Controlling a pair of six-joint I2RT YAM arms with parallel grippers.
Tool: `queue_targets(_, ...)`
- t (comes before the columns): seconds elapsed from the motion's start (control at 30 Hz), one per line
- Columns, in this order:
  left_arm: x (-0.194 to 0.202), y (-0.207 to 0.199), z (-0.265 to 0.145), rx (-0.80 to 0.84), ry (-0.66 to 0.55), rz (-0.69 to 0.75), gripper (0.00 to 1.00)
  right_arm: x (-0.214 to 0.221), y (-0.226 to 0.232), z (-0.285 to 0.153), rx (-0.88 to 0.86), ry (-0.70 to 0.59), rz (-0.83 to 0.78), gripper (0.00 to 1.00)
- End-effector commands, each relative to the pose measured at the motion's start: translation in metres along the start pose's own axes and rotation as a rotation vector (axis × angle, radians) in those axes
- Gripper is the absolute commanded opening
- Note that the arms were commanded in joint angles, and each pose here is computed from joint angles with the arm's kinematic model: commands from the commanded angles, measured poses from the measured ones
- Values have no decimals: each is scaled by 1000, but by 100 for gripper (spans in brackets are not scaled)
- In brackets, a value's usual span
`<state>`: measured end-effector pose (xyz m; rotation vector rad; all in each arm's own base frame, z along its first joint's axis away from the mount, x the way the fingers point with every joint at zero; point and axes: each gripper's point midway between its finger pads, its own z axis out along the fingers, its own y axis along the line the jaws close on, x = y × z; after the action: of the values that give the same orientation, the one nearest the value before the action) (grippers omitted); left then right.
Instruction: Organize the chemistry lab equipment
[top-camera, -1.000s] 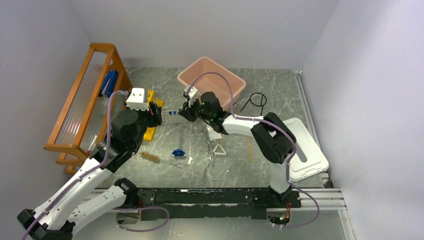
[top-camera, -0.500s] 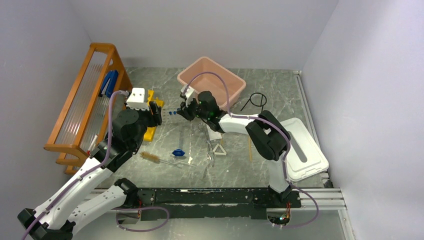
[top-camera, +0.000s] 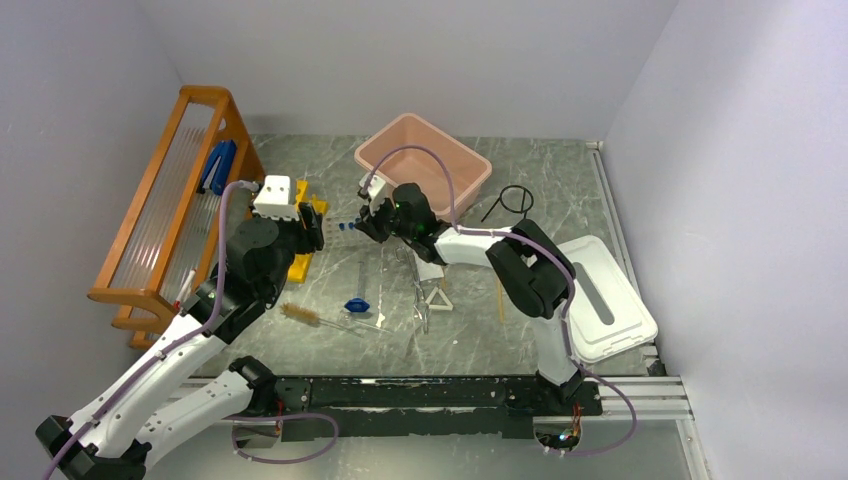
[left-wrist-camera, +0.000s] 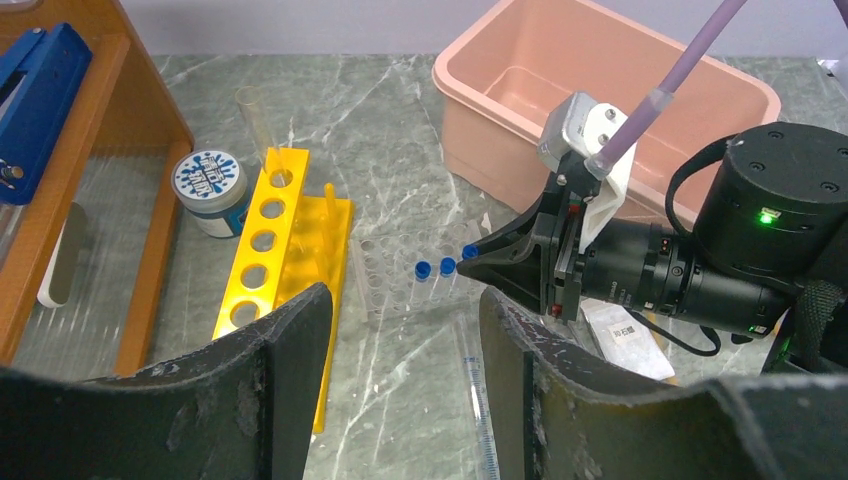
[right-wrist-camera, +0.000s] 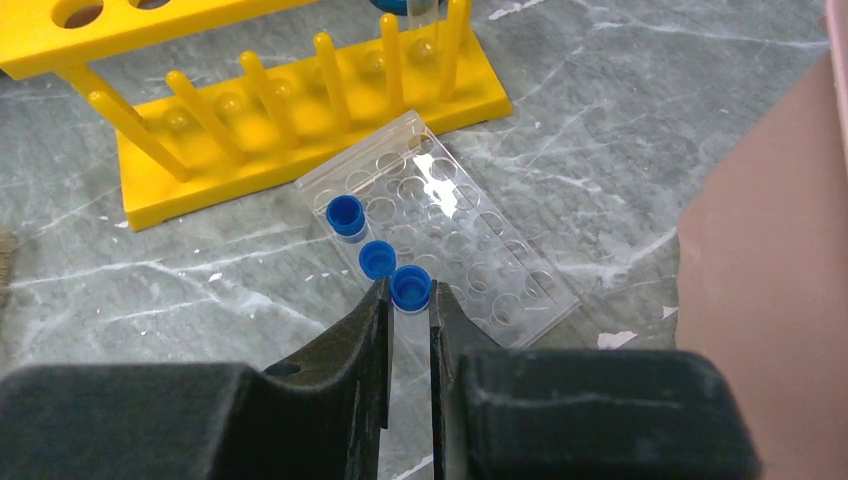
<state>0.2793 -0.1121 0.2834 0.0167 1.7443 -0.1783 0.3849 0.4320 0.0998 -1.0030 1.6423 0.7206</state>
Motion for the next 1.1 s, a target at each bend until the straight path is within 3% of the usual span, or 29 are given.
queue_targets(0.0, -2, 4, 0, -22, -11, -3, 60, 4, -2, 7, 6, 11, -21, 13)
queue_targets(0.5, 0, 6, 1, -35, -3, -1, 60, 14, -2, 11, 3, 41, -26, 25)
queue_targets(0.83, 2, 5, 2, -31, 4, -2, 60, -12, 2, -7, 7, 75, 51, 56)
queue_targets(1.07, 7, -4, 5, 8, 37, -11, 62, -47, -4, -52, 139, 53, 197, 65)
